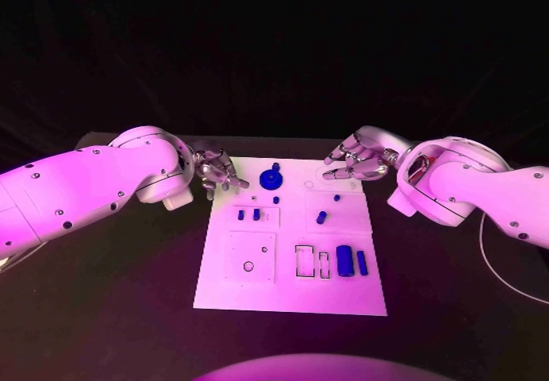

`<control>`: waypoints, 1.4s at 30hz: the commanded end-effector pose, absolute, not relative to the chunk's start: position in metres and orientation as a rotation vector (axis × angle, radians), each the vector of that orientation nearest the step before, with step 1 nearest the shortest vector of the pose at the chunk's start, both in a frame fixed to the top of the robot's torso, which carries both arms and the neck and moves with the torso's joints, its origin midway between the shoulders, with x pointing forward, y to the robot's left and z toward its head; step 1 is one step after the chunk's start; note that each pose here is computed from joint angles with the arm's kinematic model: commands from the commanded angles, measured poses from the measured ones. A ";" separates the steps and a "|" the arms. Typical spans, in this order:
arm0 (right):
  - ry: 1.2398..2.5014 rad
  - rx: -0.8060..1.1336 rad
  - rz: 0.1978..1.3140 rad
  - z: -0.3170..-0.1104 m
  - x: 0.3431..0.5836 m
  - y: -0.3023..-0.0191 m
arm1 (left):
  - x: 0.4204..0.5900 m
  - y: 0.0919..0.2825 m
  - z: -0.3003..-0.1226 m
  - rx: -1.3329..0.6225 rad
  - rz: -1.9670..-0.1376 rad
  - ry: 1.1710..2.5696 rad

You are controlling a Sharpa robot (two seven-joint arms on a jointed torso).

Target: Assemble the parts on the task board

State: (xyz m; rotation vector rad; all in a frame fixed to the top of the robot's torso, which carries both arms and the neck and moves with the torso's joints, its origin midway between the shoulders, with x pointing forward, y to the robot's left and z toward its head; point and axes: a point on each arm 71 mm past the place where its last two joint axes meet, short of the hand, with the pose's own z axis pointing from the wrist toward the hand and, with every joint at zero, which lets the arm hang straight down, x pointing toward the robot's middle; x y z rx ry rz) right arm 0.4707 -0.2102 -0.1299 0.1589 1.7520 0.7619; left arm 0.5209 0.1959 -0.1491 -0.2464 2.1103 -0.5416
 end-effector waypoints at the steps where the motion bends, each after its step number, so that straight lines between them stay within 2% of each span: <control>1: 1.765 0.146 0.763 -0.131 0.470 -0.209 | 0.520 0.178 -0.141 -0.068 -0.655 1.934; 8: 1.757 0.147 0.766 -0.130 0.471 -0.208 | 0.505 0.148 -0.146 0.284 -0.729 1.740; 13: 1.755 0.146 0.769 -0.130 0.471 -0.206 | 0.500 0.138 -0.146 0.394 -0.763 1.654; 24: 1.753 0.139 0.779 -0.130 0.471 -0.201 | 0.498 0.123 -0.159 0.489 -0.753 1.650; 42: 1.746 0.141 0.782 -0.130 0.471 -0.199 | 0.508 0.100 -0.174 0.531 -0.658 1.718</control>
